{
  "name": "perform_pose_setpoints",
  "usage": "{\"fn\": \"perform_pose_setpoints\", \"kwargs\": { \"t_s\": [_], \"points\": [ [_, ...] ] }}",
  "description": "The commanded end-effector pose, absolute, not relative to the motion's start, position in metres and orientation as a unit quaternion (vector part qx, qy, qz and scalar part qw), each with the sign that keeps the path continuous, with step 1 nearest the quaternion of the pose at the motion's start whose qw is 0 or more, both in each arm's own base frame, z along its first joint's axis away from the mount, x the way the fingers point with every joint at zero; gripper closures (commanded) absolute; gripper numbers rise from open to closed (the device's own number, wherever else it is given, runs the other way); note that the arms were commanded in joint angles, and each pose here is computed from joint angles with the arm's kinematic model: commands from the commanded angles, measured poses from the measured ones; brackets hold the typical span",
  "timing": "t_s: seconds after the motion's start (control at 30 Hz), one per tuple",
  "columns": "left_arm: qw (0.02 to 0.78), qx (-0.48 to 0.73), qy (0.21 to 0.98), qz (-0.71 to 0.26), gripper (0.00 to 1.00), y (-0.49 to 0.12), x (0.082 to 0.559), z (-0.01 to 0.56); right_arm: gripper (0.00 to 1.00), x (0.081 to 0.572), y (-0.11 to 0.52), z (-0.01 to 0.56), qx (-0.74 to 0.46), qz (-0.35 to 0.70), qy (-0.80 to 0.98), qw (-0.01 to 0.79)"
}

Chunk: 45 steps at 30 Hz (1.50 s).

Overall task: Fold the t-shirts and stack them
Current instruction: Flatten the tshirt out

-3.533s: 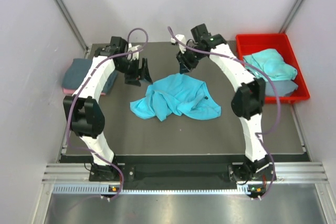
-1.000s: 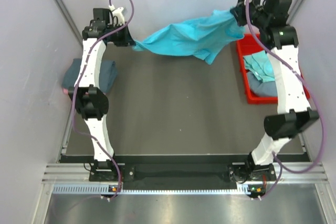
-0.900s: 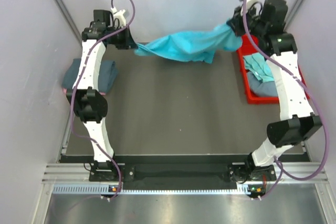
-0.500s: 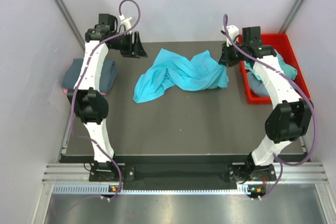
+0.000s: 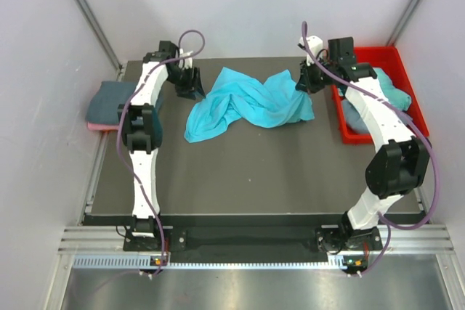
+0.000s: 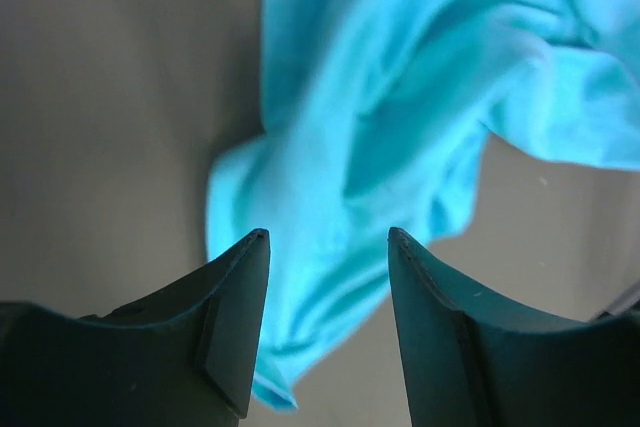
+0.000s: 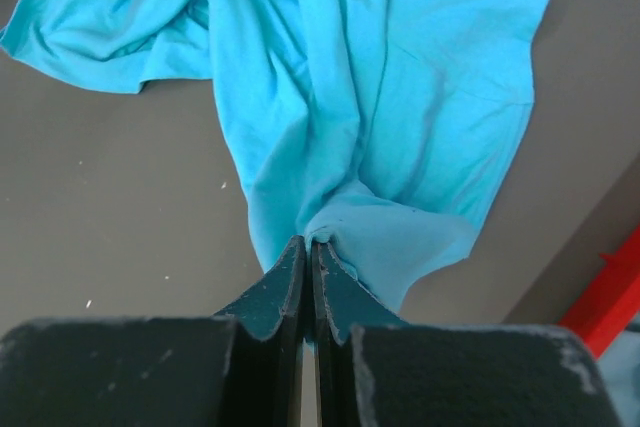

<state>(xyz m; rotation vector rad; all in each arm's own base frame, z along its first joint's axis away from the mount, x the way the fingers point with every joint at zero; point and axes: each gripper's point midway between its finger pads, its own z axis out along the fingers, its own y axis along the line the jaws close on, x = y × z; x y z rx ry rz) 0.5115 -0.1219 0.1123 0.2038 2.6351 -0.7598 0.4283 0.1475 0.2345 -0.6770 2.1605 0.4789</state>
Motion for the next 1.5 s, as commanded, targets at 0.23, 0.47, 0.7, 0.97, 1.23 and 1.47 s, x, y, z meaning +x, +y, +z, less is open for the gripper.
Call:
{"fn": "perform_pose_setpoints", "kwargs": {
  "t_s": [0.23,0.47,0.7,0.97,1.23,1.47],
  "points": [
    [0.335,0.085,0.900,-0.264,0.44,-0.115,0.590,0.121,1.00,0.433,0.165,0.244,-0.293,0.187,0.840,0.417],
    [0.304,0.050,0.901,-0.304,0.46,-0.131,0.590,0.101,1.00,0.443,0.170,0.240,-0.299,0.180,0.839,0.417],
    [0.253,0.038,0.904,-0.343,0.47,-0.144,0.563,0.092,1.00,0.450,0.172,0.234,-0.301,0.176,0.840,0.415],
    [0.152,-0.040,0.895,-0.418,0.93,-0.164,0.512,0.090,1.00,0.457,0.172,0.230,-0.304,0.163,0.842,0.416],
    [0.110,-0.062,0.909,-0.398,1.00,-0.155,0.455,0.109,1.00,0.456,0.170,0.229,-0.306,0.157,0.842,0.415],
    [0.074,-0.082,0.913,-0.392,1.00,-0.152,0.386,0.132,1.00,0.452,0.171,0.232,-0.304,0.164,0.842,0.414]
  ]
}}
